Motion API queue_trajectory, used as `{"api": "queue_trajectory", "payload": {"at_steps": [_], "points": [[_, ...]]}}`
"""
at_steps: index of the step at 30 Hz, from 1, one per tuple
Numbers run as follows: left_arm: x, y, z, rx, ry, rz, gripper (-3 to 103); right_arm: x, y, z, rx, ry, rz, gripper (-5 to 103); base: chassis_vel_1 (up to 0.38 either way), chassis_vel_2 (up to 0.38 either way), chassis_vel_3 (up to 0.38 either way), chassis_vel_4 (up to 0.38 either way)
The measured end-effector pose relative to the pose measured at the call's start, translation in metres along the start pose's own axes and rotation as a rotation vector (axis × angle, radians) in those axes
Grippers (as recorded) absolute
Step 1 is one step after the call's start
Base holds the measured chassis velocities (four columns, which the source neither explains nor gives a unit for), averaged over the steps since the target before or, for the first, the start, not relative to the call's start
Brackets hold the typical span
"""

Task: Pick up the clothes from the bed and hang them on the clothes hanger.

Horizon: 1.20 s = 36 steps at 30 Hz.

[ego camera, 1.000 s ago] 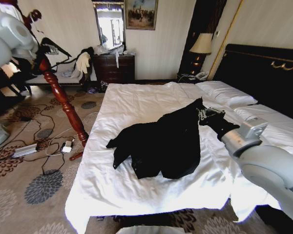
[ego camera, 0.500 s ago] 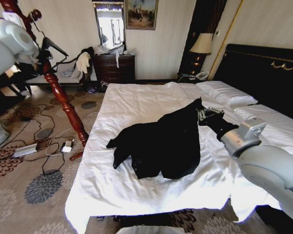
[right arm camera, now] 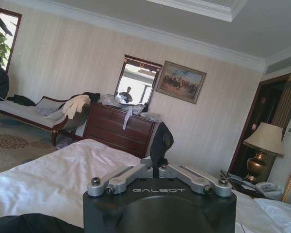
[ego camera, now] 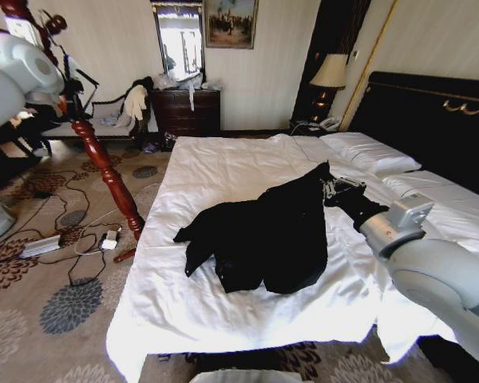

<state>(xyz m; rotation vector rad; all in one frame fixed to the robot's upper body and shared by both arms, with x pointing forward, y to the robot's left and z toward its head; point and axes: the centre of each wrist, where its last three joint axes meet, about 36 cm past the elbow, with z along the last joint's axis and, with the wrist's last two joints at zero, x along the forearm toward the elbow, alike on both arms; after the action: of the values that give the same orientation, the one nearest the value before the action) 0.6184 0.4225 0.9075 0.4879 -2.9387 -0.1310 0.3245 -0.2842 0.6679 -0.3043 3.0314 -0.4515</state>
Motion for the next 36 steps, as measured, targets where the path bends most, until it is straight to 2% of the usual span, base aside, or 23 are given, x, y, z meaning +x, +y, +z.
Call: {"api": "queue_trajectory", "payload": {"at_steps": [4,6,9,13,17,18,20,23,24,26,27,28,29,33,34,36], "points": [[0.021,0.008,0.002,-0.022,-0.022,0.035,17,0.000,0.000,0.001,0.001,0.002,0.000,0,0.000,0.000,0.000,0.000],[0.045,0.020,0.016,-0.062,-0.044,0.081,17,0.000,0.001,0.002,0.000,0.004,-0.001,0,0.000,0.000,0.000,0.000],[0.056,0.031,0.027,-0.072,-0.056,0.082,17,0.000,0.001,0.002,-0.001,0.004,-0.004,0,0.000,0.000,0.000,0.000],[0.069,0.046,0.038,-0.053,-0.081,0.099,17,0.000,0.002,0.003,-0.004,0.004,-0.006,0,0.000,0.000,0.000,0.000],[0.096,0.058,0.056,-0.015,-0.097,0.192,17,0.001,0.003,0.006,-0.012,0.010,-0.005,0,0.000,0.000,0.000,0.000],[0.096,0.058,0.056,-0.015,-0.097,0.192,17,0.001,0.003,0.006,-0.012,0.010,-0.005,0,0.000,0.000,0.000,0.000],[0.109,0.057,0.071,0.010,-0.097,0.264,17,0.002,0.003,0.006,-0.012,0.010,-0.003,0,0.000,0.000,0.000,0.000],[0.130,0.049,0.098,0.036,-0.091,0.421,17,0.002,0.003,0.005,-0.007,0.005,-0.001,0,0.000,0.000,0.000,0.000],[0.130,0.049,0.098,0.036,-0.091,0.421,17,0.002,0.003,0.005,-0.007,0.005,-0.001,0,0.000,0.000,0.000,0.000],[0.145,0.041,0.116,0.053,-0.082,0.567,17,0.002,0.002,0.005,-0.003,0.002,0.000,0,0.000,0.000,0.000,0.000],[0.150,0.038,0.122,0.058,-0.079,0.616,17,0.002,0.002,0.005,-0.002,0.001,0.000,0,0.000,0.000,0.000,0.000],[0.150,0.038,0.122,0.058,-0.079,0.616,17,0.002,0.002,0.005,-0.002,0.001,0.000,0,0.000,0.000,0.000,0.000],[0.160,0.032,0.133,0.061,-0.076,0.683,17,0.002,0.002,0.005,-0.001,-0.001,0.003,0,0.000,0.000,0.000,0.000],[0.186,0.014,0.161,0.054,-0.047,0.846,17,0.007,0.007,0.002,0.001,0.000,-0.003,0,0.000,0.000,0.000,0.000],[0.186,0.014,0.161,0.054,-0.047,0.846,17,0.007,0.007,0.002,0.001,0.000,-0.003,0,0.000,0.000,0.000,0.000],[0.191,0.009,0.174,0.043,-0.028,0.923,17,0.007,0.007,0.004,-0.003,0.007,-0.004,0,0.000,0.000,0.000,0.000]]}}
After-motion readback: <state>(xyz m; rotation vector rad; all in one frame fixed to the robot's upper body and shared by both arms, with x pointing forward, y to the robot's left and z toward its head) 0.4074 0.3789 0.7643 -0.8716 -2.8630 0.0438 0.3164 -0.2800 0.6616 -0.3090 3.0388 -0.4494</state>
